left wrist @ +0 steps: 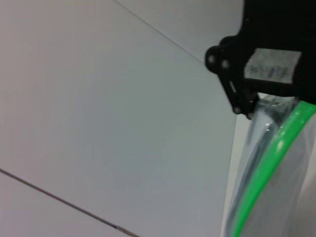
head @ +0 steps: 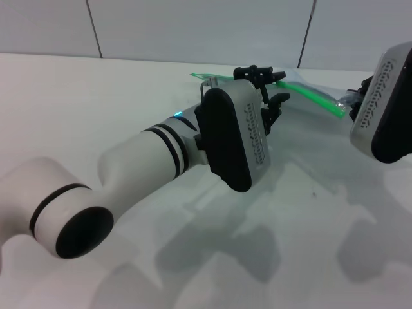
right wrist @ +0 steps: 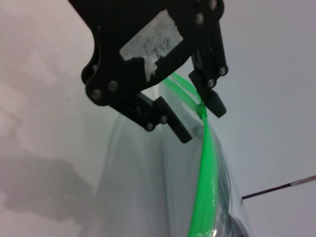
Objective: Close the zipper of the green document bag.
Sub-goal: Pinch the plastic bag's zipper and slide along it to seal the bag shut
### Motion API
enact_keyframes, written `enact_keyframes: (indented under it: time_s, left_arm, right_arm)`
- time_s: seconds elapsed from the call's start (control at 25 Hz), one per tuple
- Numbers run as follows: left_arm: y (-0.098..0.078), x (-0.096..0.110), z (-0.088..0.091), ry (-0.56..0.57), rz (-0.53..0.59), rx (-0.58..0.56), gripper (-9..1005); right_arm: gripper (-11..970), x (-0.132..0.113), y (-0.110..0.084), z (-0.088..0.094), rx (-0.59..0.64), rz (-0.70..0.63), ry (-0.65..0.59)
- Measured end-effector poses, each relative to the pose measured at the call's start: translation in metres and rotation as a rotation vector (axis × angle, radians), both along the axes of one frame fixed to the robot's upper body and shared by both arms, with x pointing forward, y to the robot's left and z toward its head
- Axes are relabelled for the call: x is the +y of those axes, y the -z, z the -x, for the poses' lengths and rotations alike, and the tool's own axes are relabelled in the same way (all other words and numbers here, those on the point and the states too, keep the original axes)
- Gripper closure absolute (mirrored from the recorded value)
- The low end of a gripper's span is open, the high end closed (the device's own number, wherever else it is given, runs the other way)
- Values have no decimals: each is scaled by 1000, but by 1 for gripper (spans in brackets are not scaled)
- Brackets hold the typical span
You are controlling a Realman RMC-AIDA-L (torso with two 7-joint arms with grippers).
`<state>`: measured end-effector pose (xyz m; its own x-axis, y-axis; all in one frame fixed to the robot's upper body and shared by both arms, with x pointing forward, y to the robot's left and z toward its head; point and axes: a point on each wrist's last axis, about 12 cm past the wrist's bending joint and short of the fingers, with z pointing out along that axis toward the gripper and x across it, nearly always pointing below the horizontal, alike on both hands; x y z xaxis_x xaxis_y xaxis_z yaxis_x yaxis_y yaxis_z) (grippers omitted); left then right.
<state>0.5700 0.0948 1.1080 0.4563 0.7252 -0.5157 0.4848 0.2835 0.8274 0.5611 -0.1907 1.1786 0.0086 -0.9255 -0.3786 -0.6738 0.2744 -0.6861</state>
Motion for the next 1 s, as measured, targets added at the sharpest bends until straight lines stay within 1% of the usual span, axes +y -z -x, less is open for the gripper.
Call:
enact_keyframes:
  time_s: [0.56, 0.84, 1.0]
  left_arm:
    - [2, 0, 1, 16, -53, -35, 684]
    - [3, 2, -3, 9, -70, -44, 686]
    - [1, 0, -4, 17, -71, -52, 687]
  right_arm:
    - [860, 0, 1, -1, 6, 1, 1]
    - [858, 2, 1, -1, 6, 0, -4]
    - [857, 3, 1, -1, 5, 0, -7]
